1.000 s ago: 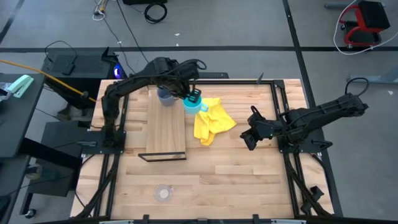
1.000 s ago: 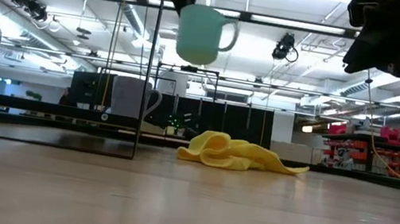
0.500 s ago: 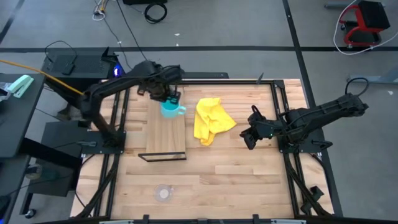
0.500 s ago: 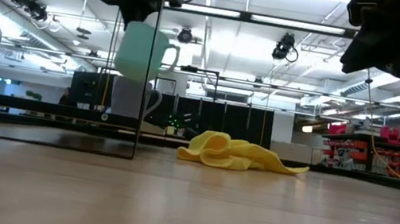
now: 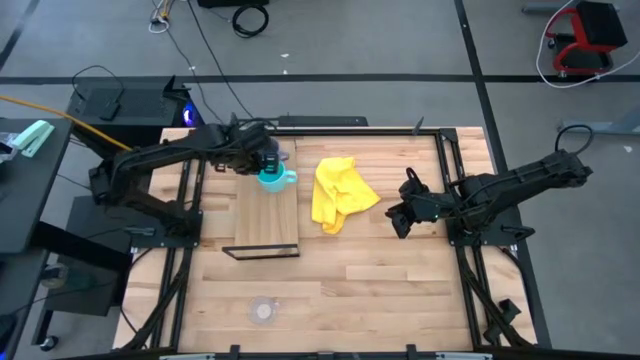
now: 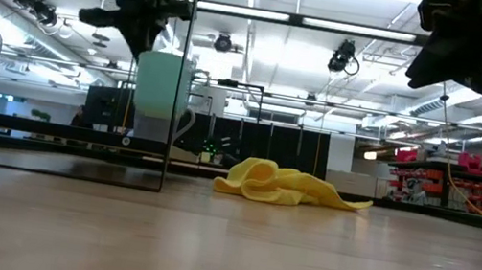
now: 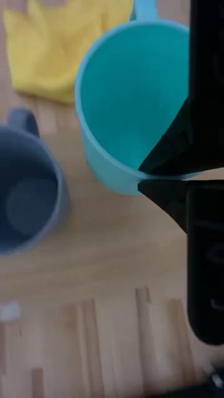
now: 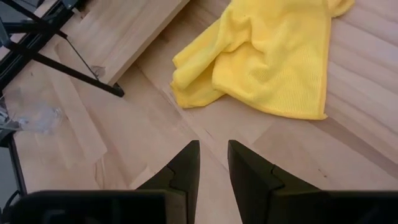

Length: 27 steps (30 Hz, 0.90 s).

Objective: Stack small to large cups/mugs on shelf
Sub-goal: Put the blue mug on the shelf

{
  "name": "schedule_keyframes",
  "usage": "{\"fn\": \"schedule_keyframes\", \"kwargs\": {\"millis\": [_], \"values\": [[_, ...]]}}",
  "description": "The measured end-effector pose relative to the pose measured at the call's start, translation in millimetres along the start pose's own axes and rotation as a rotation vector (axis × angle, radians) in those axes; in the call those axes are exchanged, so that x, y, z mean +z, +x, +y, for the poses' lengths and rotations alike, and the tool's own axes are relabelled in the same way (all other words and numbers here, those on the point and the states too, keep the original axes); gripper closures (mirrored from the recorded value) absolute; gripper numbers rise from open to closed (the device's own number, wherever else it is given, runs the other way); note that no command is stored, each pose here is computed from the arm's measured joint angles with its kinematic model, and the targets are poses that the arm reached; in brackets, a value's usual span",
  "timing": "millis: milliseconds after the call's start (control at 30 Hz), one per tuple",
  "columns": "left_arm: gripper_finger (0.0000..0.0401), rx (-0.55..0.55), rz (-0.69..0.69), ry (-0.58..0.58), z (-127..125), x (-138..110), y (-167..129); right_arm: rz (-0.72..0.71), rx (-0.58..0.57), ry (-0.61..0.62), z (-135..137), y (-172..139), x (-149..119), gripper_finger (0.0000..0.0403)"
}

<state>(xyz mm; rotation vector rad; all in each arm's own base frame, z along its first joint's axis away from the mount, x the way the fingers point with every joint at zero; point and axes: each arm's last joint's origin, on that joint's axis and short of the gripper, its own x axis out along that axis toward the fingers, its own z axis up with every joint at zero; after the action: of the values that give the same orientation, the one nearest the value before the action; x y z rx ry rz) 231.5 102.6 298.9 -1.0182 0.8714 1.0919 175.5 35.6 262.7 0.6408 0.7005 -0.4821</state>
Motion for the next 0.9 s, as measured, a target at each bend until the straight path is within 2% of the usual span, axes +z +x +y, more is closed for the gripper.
{"fn": "schedule_keyframes", "kwargs": {"millis": [500, 700, 900], "values": [[0.0385, 0.091, 0.075, 0.071, 8.7, -31.2, 27.8, -0.004, -0.003, 0.026, -0.1, 0.0, 0.1, 0.0312], [0.039, 0.058, 0.063, 0.069, 5.8, -36.1, 34.5, -0.01, -0.007, 0.025, -0.2, 0.0, 0.3, 0.0312], [0.0375, 0.055, 0.061, 0.068, 5.7, -36.1, 35.0, -0.01, -0.007, 0.025, -0.3, 0.0, 0.3, 0.0312]]}}
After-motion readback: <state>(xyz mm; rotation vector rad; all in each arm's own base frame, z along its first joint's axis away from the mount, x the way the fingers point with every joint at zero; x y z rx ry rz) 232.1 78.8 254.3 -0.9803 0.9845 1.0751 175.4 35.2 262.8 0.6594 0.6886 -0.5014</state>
